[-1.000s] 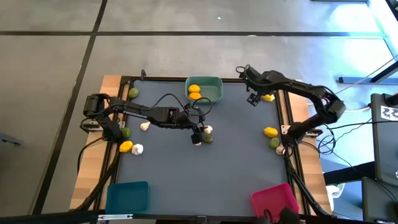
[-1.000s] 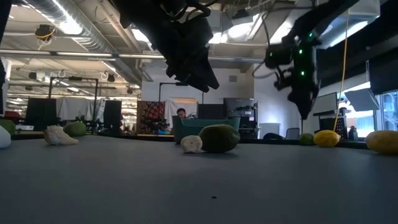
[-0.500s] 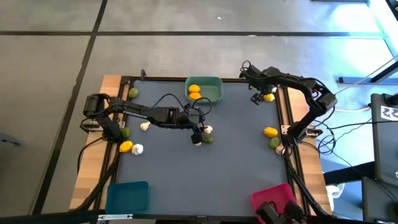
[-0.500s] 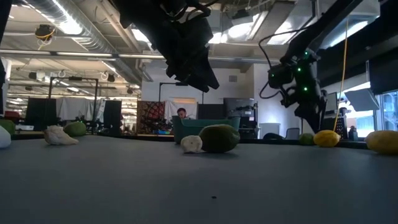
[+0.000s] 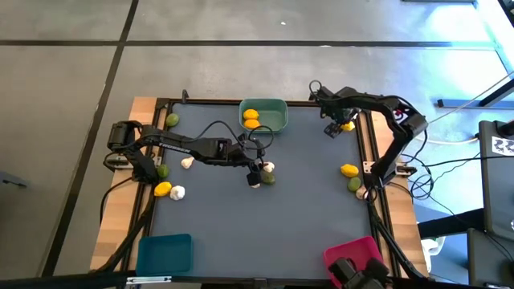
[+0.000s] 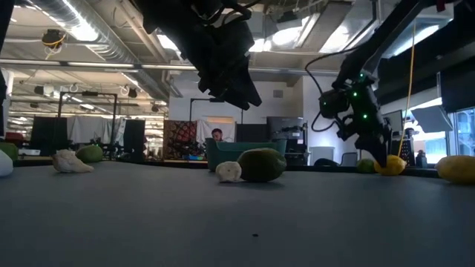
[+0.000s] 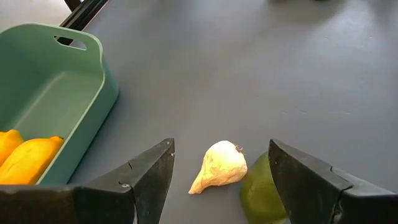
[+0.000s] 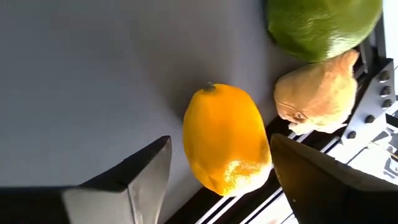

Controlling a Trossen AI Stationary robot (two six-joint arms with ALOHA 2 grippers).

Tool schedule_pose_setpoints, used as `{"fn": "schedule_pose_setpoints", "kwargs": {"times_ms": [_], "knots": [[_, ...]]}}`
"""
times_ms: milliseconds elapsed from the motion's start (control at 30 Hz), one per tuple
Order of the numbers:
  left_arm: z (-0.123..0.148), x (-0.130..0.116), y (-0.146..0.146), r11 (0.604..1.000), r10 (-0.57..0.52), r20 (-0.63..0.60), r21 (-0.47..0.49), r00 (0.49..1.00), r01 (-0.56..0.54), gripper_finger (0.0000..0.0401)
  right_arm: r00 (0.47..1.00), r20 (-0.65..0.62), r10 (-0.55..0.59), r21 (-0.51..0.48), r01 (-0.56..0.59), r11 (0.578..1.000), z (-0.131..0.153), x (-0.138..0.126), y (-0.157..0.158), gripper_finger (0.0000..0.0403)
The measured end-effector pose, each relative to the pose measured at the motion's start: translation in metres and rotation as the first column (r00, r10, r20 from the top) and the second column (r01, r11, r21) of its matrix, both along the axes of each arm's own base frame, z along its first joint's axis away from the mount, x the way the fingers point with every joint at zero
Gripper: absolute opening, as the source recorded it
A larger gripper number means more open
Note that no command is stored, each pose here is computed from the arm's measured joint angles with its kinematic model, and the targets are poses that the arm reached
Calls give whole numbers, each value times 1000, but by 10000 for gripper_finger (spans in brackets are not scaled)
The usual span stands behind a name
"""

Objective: Sort produce into baskets
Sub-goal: Put the green lemon into the green bin

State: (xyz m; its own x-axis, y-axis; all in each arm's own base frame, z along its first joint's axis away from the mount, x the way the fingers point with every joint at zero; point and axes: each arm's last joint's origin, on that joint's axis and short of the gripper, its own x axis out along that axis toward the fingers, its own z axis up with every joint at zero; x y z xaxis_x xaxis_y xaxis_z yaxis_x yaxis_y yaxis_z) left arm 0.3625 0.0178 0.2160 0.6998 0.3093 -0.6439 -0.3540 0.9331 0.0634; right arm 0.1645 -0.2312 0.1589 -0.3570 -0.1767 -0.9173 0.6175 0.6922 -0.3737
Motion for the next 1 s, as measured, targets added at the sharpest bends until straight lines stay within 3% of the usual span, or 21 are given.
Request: {"fn": "schedule_pose_setpoints", "kwargs": {"times_ms": [567, 833, 1000], "knots": [[0, 0, 0, 1000, 0, 0, 0, 1000, 0, 255, 999, -26, 33, 24, -33, 999, -4, 1, 0, 150], [0, 0, 0, 1000, -3, 0, 1, 1000, 3, 255, 999, -27, 46, 34, -45, 998, 3, -2, 3, 142], [6, -2, -6, 1000, -29, 9, 13, 1000, 29, 255, 997, 77, 25, 14, -26, 1000, 21, -3, 9, 142]]}}
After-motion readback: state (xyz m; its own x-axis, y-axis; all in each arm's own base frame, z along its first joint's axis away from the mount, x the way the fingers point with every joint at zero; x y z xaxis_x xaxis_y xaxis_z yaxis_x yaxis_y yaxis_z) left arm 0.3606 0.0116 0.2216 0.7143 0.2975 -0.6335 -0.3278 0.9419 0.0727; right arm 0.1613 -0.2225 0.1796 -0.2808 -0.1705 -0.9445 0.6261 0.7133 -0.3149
